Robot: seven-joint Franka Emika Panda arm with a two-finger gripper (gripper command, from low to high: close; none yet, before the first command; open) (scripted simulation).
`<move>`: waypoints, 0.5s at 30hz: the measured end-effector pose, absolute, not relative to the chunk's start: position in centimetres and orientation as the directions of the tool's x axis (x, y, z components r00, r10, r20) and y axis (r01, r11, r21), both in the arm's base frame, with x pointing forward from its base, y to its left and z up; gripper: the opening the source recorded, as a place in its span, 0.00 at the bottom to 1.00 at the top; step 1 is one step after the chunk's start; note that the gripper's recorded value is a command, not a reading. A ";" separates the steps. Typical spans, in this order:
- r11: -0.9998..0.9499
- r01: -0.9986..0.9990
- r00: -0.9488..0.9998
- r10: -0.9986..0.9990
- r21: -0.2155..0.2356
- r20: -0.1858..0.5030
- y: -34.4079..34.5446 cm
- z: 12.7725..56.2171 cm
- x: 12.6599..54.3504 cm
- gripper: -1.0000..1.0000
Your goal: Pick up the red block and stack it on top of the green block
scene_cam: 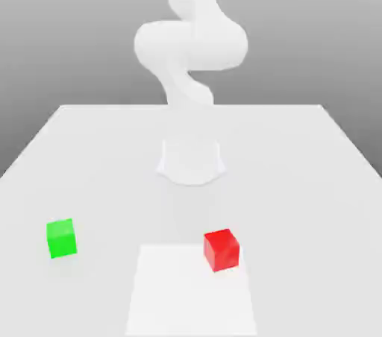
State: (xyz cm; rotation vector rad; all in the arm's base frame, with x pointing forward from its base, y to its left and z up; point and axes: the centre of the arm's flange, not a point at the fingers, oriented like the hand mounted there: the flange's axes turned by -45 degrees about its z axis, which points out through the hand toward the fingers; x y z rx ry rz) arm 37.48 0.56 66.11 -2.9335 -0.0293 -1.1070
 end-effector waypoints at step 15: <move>-0.962 0.273 0.952 0.272 0.017 0.139 5.2 28.5 38.5 0.50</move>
